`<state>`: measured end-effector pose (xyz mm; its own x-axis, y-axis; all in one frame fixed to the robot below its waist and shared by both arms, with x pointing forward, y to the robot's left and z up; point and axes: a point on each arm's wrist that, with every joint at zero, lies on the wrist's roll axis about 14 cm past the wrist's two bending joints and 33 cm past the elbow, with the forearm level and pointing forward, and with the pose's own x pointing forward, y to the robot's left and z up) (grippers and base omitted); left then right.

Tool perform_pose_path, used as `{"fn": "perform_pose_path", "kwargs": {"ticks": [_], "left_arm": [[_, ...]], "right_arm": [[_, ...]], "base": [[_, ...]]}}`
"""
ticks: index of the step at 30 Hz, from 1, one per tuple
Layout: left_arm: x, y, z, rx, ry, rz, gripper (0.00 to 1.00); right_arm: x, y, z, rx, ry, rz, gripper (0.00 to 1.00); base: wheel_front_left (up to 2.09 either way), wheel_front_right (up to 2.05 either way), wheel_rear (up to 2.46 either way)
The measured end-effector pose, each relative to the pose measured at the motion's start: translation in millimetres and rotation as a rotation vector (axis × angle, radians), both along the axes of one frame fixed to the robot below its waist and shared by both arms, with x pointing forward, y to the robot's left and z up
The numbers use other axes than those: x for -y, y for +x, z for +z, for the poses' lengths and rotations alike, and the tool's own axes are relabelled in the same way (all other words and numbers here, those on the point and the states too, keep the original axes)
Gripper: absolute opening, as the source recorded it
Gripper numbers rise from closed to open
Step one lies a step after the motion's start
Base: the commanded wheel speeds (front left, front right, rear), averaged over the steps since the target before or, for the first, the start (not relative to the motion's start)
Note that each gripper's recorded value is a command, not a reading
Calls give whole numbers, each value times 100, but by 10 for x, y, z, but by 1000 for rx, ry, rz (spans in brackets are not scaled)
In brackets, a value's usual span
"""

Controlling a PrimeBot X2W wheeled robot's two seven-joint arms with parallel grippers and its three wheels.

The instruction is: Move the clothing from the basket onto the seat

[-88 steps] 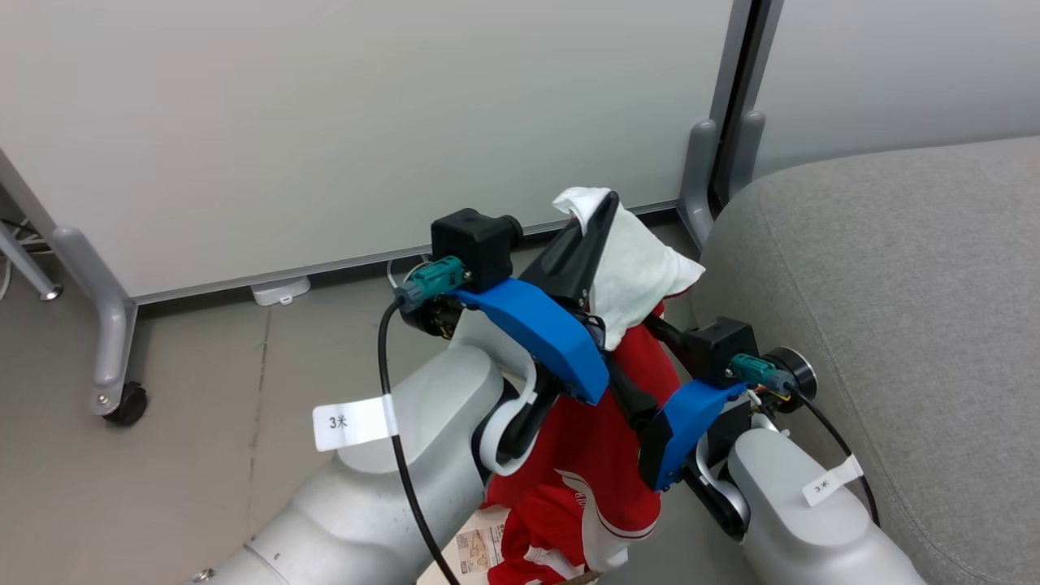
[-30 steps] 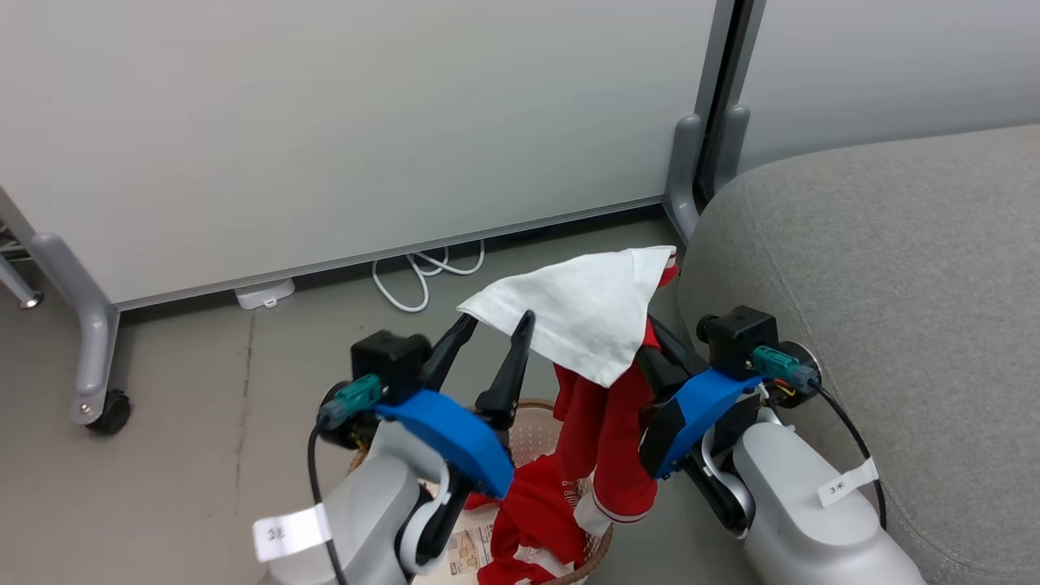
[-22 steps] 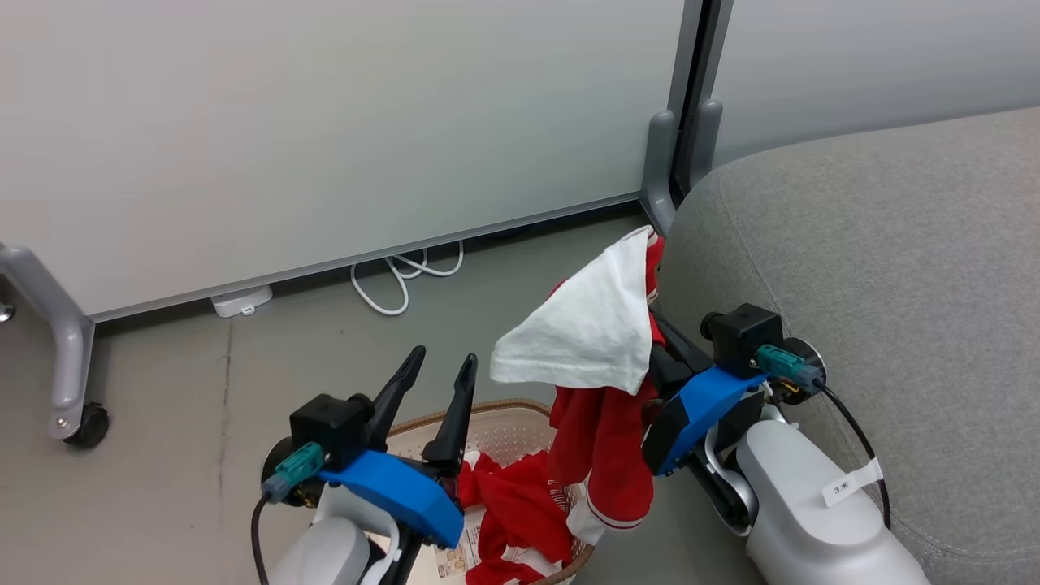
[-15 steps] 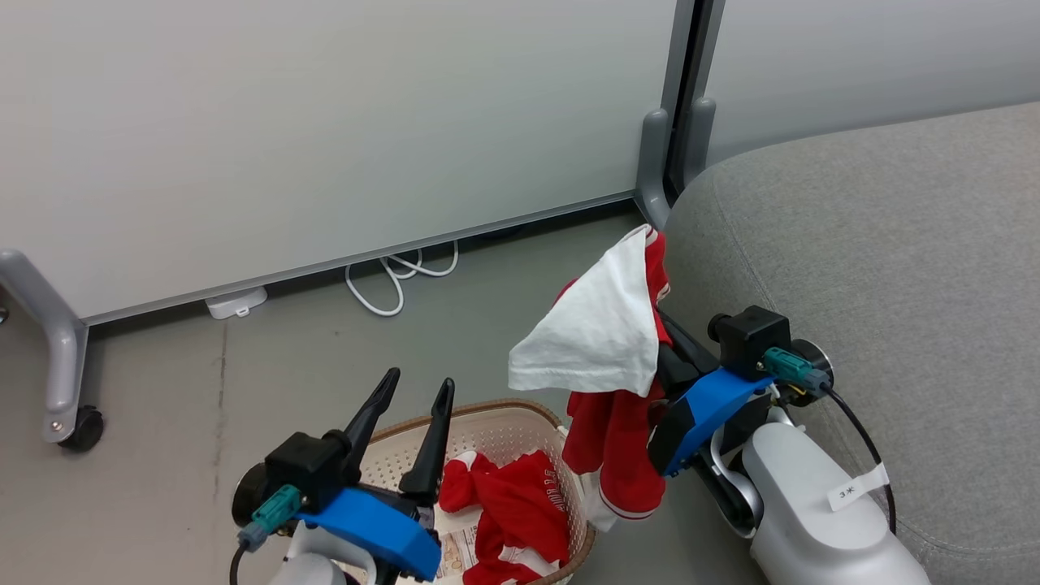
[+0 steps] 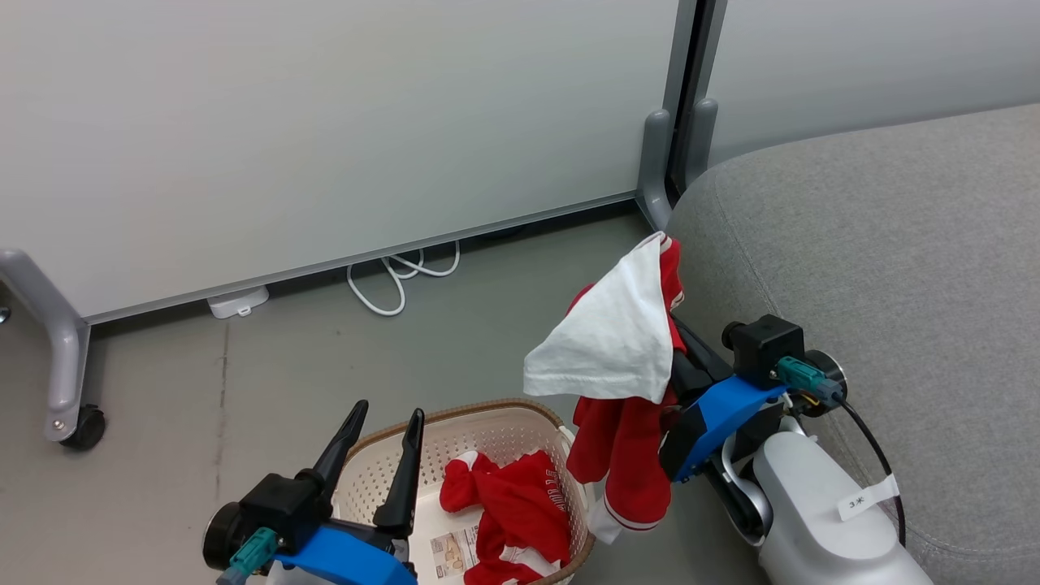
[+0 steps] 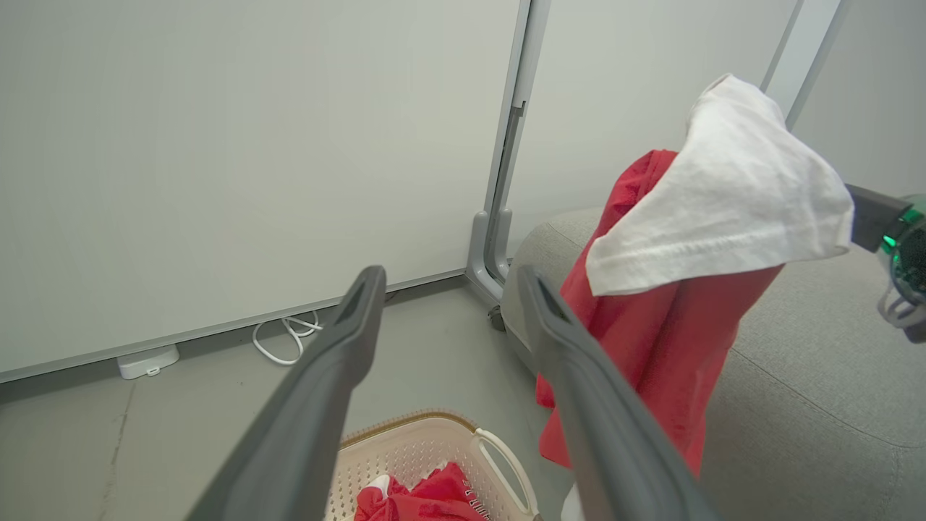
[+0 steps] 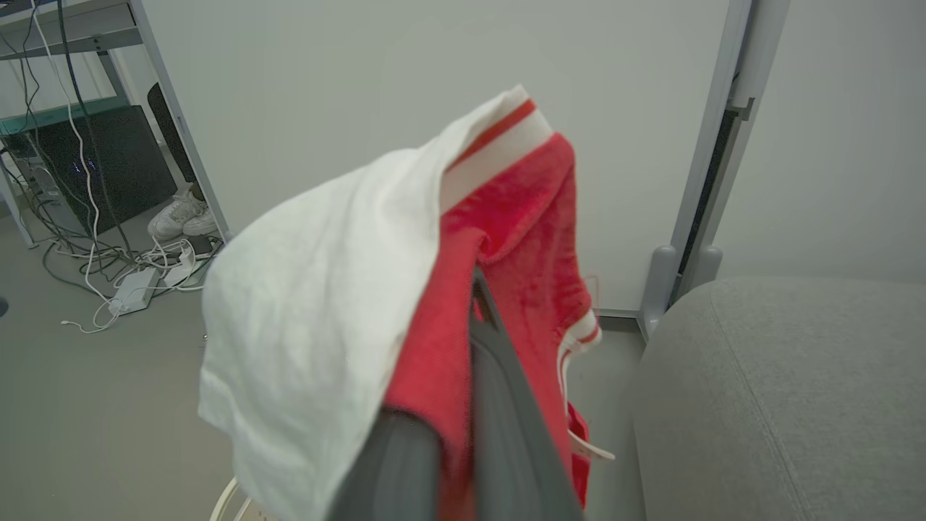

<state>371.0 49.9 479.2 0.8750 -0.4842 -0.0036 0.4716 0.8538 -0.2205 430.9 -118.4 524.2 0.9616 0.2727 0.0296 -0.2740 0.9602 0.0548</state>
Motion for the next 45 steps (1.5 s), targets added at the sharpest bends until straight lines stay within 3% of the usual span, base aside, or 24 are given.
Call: {"fn": "perform_pose_path", "kwargs": {"ticks": [11,21,35,45], "left_arm": [[120,6,15,5,-6,-35,100],[474,69,12,4,-19,-145,100],[1205,-1,73,17,-49,-364,100],[1503,-94,80,17,-53,-461,100]], "right_arm": [[169,-24,-20,-3,-2,-47,0],[608,-126,-16,2,-2,-164,0],[1346,-565,-62,-6,-8,-380,0],[1709,-881,-121,-20,-15,-502,0]], "base": [[0,0,0],[0,0,0],[0,0,0],[0,0,0]]}}
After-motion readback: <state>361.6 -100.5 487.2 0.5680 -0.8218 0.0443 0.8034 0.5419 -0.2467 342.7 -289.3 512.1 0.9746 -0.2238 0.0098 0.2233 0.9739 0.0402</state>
